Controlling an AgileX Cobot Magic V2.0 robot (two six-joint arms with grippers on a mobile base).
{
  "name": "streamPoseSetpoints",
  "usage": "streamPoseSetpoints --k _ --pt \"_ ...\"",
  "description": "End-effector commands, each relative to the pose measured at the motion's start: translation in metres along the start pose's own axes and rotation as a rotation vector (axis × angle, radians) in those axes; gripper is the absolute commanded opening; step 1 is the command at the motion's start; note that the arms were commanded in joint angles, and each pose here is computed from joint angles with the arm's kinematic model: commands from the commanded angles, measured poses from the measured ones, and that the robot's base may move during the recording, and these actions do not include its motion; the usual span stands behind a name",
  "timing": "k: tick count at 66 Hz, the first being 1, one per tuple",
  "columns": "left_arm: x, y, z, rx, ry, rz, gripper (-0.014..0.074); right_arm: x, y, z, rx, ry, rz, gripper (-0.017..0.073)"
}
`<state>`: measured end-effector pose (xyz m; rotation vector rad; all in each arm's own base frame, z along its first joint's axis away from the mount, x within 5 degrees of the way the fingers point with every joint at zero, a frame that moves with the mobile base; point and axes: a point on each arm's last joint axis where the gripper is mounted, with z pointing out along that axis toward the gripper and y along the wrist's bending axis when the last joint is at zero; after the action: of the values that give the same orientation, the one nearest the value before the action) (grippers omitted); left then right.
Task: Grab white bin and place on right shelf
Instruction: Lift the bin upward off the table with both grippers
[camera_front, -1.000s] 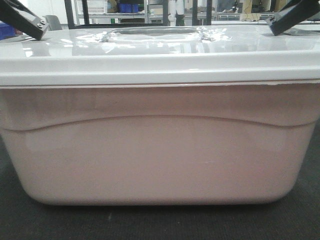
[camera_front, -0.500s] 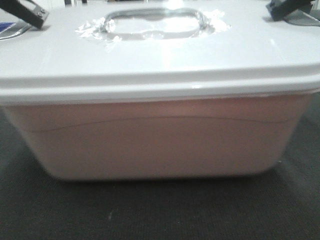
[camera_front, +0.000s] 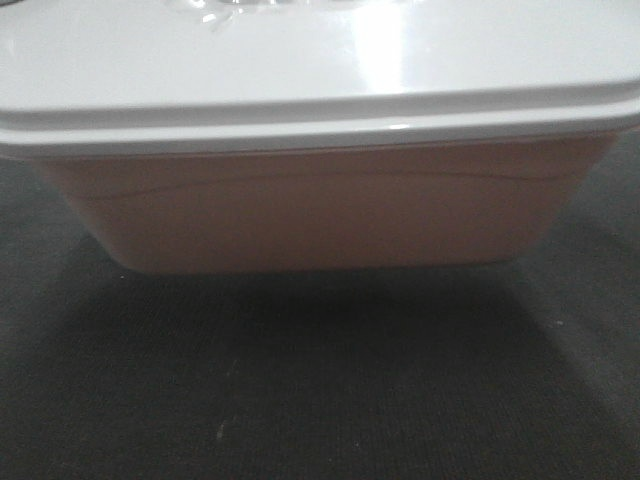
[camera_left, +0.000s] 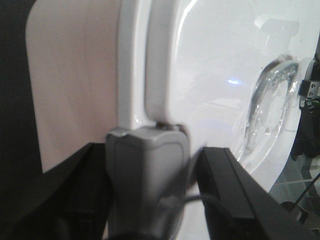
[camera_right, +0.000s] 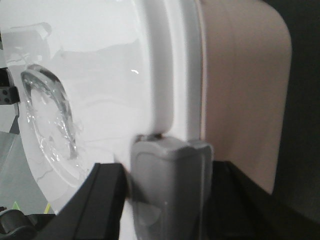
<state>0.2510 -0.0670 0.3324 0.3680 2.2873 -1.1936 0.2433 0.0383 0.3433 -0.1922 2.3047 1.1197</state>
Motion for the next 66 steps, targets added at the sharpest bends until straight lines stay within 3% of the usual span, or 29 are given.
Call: streamPoseSetpoints --k 1,44,54,66 --pt "-0.001 -0.045 -0.016 0.212 -0.027 0.057 0.0239 0.004 0.042 -0.017 -0.192 -0.002 -0.064 0.0397" --pt "0.031 -0.119 -0.068 0.173 -0.217 0.312 0.0239 0.035 0.101 -0.061 -0.161 -0.171 -0.297 0.0397" --pt "0.037 -0.129 -0.076 0.153 -0.265 0.352 0.0239 0.042 0.111 -0.069 -0.153 -0.208 -0.335 0.0397" --pt "0.038 -0.132 -0.077 0.152 -0.272 0.36 0.0239 0.047 0.118 -0.073 -0.158 -0.222 -0.356 0.0397"
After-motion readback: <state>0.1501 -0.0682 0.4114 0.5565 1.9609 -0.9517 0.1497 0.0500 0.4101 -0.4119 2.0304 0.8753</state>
